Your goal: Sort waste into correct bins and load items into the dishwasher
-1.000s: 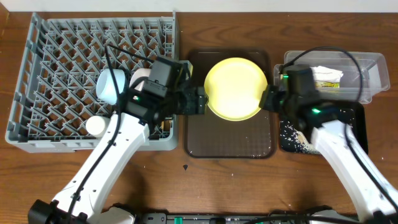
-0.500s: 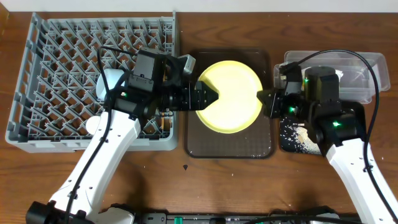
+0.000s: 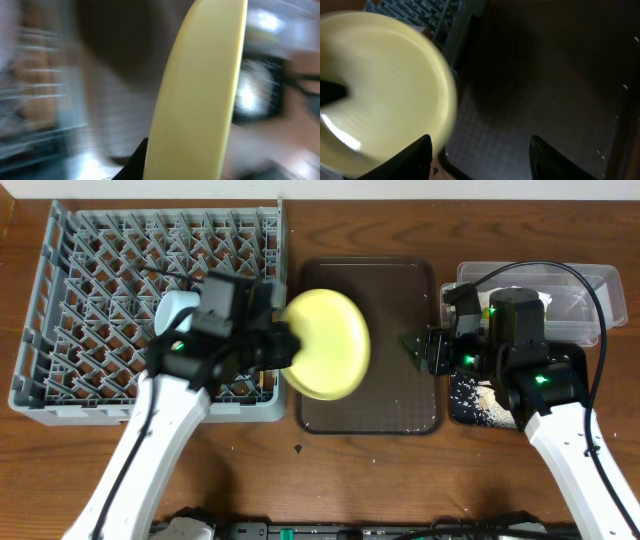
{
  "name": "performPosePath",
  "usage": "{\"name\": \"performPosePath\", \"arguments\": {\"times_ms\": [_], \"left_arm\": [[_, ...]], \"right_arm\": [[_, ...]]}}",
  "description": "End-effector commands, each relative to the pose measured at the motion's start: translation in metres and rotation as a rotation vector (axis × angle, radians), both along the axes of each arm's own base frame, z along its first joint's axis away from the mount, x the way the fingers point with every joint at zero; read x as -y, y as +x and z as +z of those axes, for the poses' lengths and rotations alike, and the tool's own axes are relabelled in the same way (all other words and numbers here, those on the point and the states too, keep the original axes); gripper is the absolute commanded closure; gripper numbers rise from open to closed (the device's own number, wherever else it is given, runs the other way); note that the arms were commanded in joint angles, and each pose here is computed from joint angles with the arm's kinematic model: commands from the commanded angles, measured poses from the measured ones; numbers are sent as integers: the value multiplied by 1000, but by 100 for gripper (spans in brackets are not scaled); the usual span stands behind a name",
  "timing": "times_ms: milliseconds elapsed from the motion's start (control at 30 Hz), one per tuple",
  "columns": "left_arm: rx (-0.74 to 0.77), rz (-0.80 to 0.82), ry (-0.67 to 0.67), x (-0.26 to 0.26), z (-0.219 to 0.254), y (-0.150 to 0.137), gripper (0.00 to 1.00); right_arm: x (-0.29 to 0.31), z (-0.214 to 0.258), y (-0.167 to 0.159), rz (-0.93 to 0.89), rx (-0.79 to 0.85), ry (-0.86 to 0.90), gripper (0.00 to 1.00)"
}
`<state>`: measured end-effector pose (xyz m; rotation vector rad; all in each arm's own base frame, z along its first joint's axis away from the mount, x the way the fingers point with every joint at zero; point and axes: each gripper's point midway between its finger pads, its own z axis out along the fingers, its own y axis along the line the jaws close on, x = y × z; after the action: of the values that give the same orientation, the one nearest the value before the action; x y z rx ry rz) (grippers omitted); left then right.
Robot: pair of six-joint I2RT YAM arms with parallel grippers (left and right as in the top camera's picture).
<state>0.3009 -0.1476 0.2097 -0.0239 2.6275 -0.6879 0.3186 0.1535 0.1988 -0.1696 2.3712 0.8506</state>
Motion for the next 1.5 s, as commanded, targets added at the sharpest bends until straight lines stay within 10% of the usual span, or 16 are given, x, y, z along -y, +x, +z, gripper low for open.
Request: {"name": "performPosePath", "arguments": {"times_ms": [0,300,467,1000,1467], "left_arm": [[311,270,439,-104,64,17,92],[472,502,972,-222,134,-8,92],[396,264,1227,-241,122,13,92],[112,168,1350,-277,18,89,92],[42,230,1125,-294,-39,98,83]], "right_arm": [[7,2,2,-20,14,-25,39],[7,2,3,-19,24,-31,37],[11,1,6,-40,29,-52,36],[12,0,6,-45,28,-57,34],[12,1,6,-45,30,-56,34]]}}
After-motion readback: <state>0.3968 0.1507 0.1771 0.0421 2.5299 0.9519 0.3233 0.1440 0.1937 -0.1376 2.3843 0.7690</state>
